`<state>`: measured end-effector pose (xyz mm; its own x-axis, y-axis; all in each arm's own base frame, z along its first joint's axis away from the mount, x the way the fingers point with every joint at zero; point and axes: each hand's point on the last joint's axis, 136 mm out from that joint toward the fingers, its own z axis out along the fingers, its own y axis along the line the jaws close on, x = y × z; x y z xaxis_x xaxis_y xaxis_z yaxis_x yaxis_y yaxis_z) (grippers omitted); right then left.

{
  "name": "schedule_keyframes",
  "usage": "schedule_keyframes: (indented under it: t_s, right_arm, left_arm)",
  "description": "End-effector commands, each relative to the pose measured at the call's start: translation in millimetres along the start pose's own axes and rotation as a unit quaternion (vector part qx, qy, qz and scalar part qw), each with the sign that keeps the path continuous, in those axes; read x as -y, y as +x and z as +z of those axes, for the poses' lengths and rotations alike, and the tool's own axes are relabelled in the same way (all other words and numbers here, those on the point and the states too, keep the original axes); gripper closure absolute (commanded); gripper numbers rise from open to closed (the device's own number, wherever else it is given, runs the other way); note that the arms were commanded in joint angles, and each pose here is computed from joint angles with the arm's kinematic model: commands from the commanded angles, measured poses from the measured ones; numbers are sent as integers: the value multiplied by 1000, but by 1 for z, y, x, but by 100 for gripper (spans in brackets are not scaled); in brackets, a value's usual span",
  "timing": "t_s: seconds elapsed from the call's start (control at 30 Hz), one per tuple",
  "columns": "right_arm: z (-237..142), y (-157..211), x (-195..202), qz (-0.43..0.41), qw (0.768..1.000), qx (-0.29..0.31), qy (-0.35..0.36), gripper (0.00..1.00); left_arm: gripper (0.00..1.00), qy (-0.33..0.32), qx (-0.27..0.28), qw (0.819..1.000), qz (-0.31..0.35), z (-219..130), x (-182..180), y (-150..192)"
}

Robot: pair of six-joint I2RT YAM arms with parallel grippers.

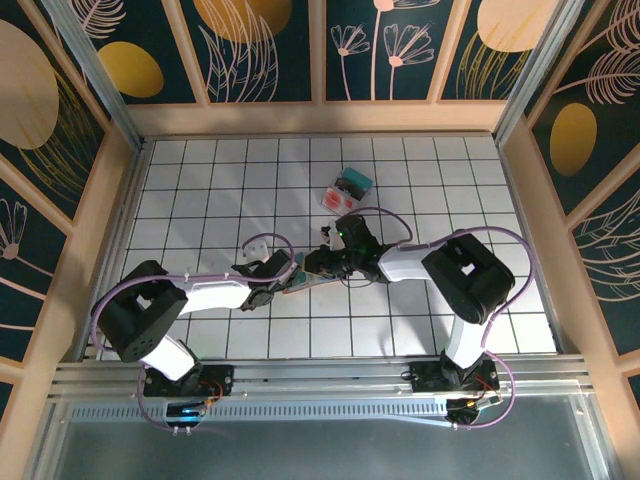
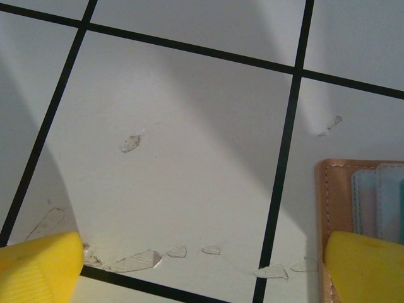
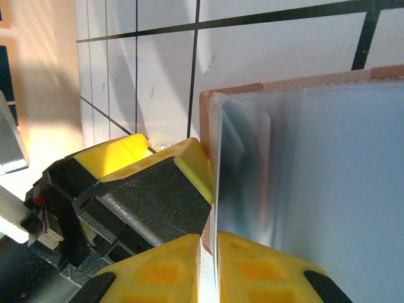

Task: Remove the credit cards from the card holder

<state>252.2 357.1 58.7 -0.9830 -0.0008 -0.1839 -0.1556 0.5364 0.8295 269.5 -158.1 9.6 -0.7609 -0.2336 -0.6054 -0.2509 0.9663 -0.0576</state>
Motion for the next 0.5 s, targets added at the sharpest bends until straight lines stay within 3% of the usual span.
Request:
schedule_keyframes:
  t_s: [0.0,0.47]
  right_arm:
    - [-9,-4,-25,-10,999,5,-52,86]
    - [-20,-9,-2,-3,1000,24,3,94]
  left_arm:
    - [1,-42,-55,997,44,15,-24,32]
    - [1,-50,-38,997,54,10,-24,20]
